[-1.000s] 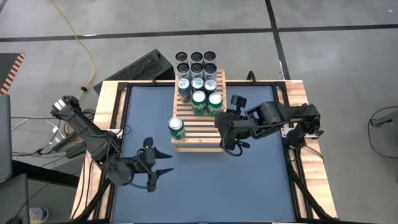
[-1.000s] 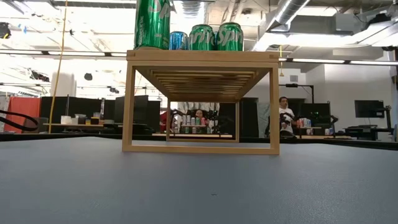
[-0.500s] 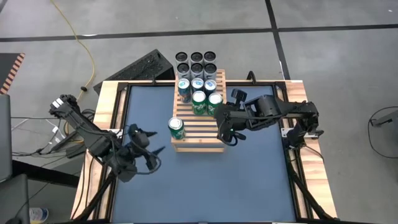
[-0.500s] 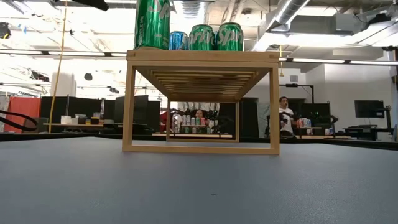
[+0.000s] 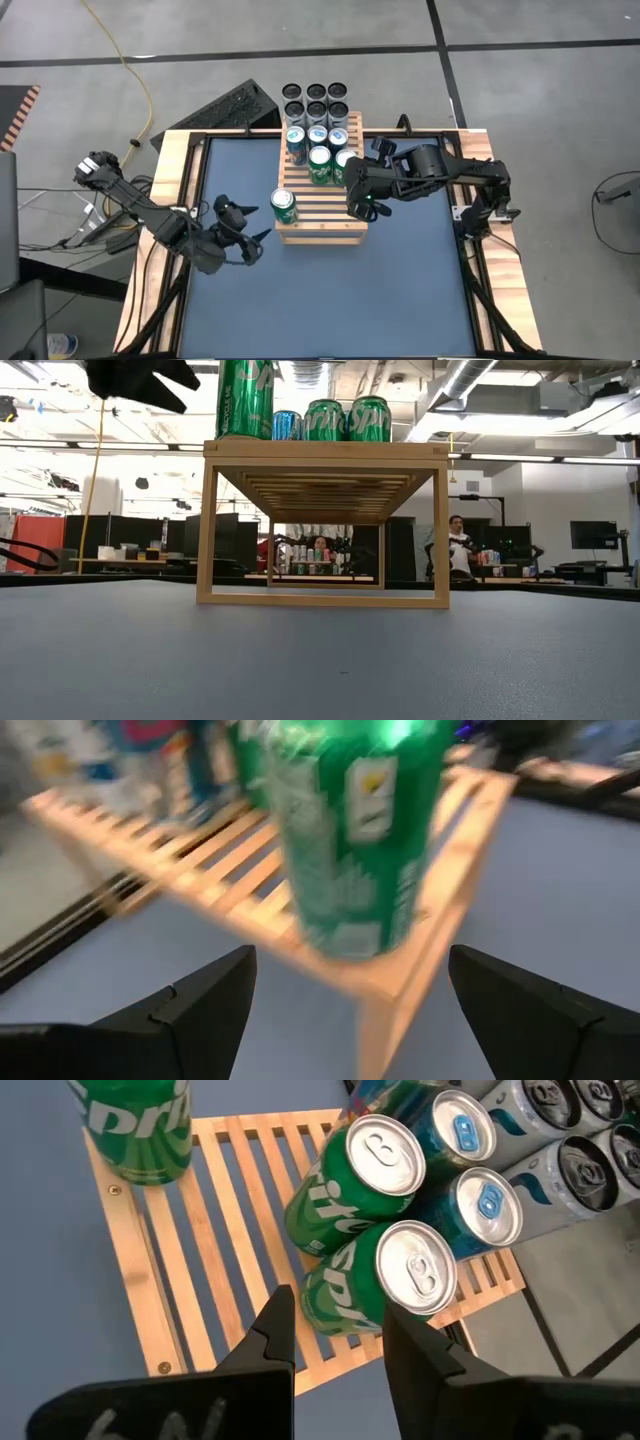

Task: Place canned beverage on shelf
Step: Put the green soda can on the shelf aligned to the other green soda can

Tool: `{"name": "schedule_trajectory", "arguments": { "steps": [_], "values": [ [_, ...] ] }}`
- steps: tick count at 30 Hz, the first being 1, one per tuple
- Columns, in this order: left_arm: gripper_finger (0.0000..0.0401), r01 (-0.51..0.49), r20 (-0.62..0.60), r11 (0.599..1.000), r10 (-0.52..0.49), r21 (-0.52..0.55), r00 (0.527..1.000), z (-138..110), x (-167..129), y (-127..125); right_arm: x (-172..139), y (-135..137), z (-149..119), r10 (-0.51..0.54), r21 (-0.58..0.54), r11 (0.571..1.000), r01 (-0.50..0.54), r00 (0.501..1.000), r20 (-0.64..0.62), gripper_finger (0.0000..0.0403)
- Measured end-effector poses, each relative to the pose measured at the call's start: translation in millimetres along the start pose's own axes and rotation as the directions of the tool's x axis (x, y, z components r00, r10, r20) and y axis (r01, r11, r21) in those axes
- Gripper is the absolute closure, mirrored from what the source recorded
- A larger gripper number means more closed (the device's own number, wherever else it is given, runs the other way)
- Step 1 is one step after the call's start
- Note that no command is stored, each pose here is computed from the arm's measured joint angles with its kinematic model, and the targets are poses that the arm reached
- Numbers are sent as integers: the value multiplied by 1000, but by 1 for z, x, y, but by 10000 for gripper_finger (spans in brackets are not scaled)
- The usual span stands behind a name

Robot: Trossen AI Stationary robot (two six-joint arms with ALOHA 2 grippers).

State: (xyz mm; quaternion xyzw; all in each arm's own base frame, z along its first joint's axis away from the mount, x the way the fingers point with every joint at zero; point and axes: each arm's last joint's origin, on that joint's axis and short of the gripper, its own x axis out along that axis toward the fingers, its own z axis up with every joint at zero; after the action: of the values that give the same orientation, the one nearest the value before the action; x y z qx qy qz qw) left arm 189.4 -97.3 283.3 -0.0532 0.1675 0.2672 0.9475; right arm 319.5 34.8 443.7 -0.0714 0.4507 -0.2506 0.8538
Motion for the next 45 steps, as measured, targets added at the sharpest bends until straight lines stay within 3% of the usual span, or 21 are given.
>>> {"name": "schedule_trajectory", "arguments": {
  "steps": [3,12,16,20,36,45],
  "values": [
    [83,84,50,996,-84,-5,995,4,2,6,1,-1,0,4,1,1000,-4,1000,-3,305],
    [83,174,118,982,-182,74,976,8,16,35,1,0,2,23,20,1000,-23,1000,7,305],
    [83,151,122,984,-161,90,979,10,24,40,1,0,3,26,31,999,-26,1000,17,305],
    [83,209,105,972,-220,104,970,10,29,39,1,0,3,27,38,999,-28,999,20,305],
    [82,283,81,956,-289,83,954,18,52,56,1,2,3,70,40,997,-71,997,12,305],
    [82,320,68,944,-326,83,943,16,65,52,1,2,3,70,40,997,-70,997,12,305]
  ]
}}
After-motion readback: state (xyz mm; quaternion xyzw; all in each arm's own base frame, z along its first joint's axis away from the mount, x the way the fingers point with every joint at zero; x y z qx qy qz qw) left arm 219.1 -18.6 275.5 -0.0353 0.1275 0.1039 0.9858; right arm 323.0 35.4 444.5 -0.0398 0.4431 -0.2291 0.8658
